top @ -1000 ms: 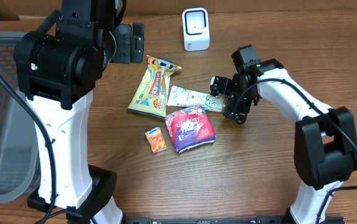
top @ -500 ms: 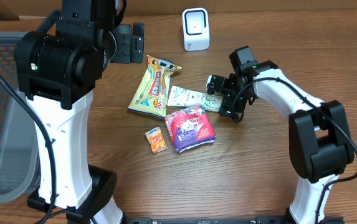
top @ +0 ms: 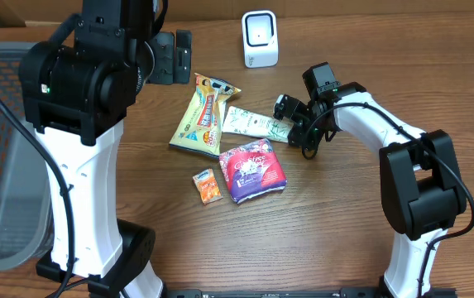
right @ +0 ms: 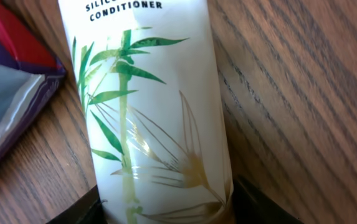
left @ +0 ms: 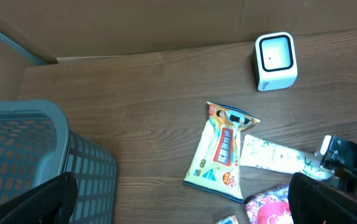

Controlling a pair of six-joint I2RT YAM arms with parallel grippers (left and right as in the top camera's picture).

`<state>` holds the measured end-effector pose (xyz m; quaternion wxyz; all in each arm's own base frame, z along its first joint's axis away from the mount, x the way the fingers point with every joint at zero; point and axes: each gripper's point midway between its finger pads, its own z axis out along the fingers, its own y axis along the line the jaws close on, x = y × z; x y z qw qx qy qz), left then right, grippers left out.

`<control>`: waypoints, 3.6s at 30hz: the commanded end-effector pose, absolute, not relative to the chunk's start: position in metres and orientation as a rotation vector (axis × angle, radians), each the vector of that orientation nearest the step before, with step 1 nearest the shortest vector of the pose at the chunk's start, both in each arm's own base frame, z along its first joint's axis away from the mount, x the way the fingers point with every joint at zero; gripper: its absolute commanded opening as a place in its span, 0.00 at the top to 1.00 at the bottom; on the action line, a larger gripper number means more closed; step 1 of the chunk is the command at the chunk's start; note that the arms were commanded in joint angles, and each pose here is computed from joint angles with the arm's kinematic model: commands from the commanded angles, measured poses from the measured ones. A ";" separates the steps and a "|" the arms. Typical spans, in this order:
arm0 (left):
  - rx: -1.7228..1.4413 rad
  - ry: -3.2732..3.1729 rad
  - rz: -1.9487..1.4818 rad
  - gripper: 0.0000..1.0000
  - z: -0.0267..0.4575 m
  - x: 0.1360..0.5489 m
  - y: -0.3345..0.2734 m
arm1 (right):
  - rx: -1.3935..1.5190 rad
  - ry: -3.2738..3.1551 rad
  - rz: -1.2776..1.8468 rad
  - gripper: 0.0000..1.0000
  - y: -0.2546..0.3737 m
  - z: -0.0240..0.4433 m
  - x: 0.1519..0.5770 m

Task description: Scan the item barcode

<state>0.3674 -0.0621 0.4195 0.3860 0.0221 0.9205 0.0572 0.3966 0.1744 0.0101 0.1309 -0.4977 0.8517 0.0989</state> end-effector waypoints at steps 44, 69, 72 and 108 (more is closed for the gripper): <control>0.027 2.362 0.158 0.00 0.413 0.372 -0.060 | 0.341 2.746 1.538 0.66 0.288 0.177 0.391; 0.064 2.392 0.059 0.00 0.406 0.372 -0.075 | 1.234 2.654 0.640 0.67 0.186 0.105 0.419; 0.081 2.399 0.017 0.00 0.405 0.372 -0.081 | 1.243 2.631 0.567 0.66 0.177 0.101 0.421; 0.085 2.401 0.007 0.00 0.405 0.371 -0.083 | 0.643 2.479 0.044 0.02 0.115 0.127 0.464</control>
